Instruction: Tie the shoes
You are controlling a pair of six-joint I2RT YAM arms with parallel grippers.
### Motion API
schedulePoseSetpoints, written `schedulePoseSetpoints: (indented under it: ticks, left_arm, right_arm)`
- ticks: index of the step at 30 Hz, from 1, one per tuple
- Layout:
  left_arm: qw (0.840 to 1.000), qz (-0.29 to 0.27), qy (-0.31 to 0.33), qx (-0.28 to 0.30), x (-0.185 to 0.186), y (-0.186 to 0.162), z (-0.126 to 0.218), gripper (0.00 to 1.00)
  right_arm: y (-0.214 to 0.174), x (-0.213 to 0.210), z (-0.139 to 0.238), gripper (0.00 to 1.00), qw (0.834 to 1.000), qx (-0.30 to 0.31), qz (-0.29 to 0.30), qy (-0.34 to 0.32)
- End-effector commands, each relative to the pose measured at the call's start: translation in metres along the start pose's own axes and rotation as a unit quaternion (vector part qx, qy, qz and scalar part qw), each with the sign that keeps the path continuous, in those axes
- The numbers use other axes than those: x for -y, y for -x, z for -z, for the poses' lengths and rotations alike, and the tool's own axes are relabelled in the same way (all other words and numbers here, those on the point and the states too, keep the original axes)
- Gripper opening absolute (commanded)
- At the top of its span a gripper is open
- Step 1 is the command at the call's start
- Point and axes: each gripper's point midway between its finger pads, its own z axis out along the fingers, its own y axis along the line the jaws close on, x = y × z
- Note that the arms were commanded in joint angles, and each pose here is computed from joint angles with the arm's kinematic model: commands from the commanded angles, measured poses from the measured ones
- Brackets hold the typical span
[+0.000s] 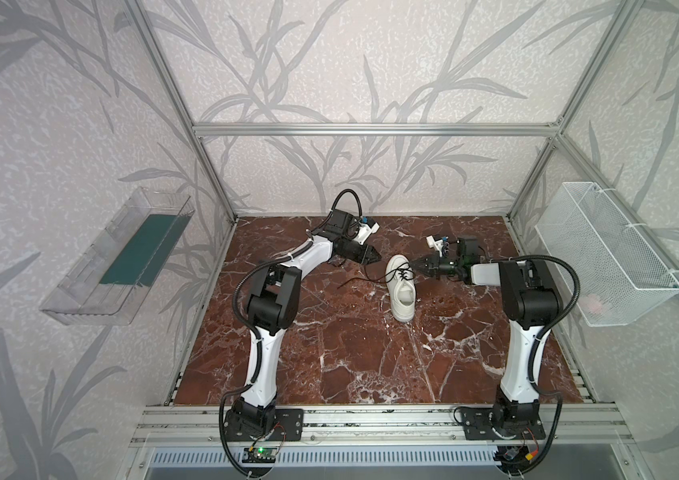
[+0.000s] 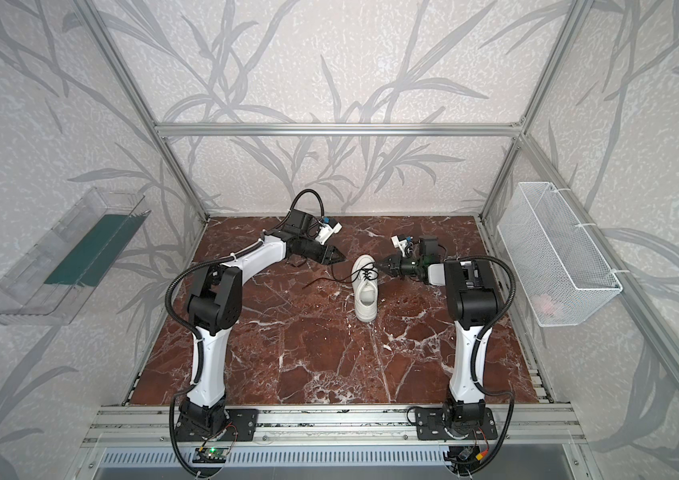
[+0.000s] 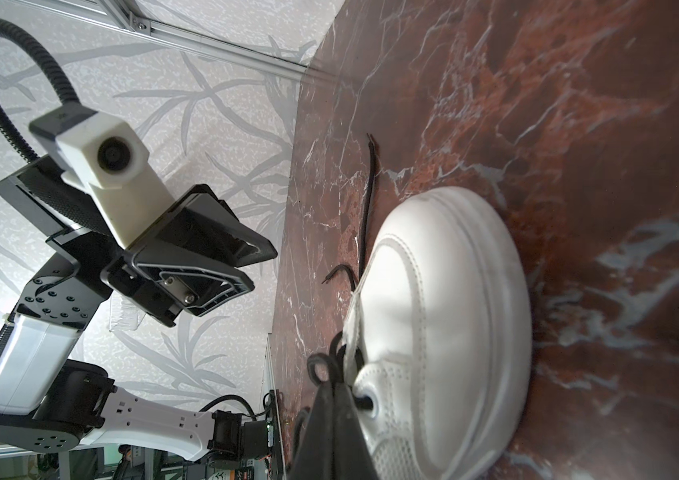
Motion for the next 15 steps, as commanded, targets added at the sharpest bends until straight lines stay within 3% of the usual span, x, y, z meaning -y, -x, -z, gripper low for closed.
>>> schedulePoseSetpoints:
  ticks: [1,4,15]
  left_arm:
    - [0.991,-0.128,-0.028,-0.027,0.029,-0.003,0.005,0.3]
    - [0.981,-0.178,-0.041,-0.06,0.039,-0.017,-0.002,0.3]
    - [0.981,-0.182,0.023,-0.064,0.024,-0.024,-0.031,0.32]
  right_arm:
    - [0.004,-0.015,0.004,0.0,1.0,-0.003,0.02,0.01]
    - [0.003,-0.014,0.004,0.0,1.0,-0.006,0.02,0.009]
    - [0.002,-0.009,0.003,0.0,1.0,-0.007,0.012,0.012]
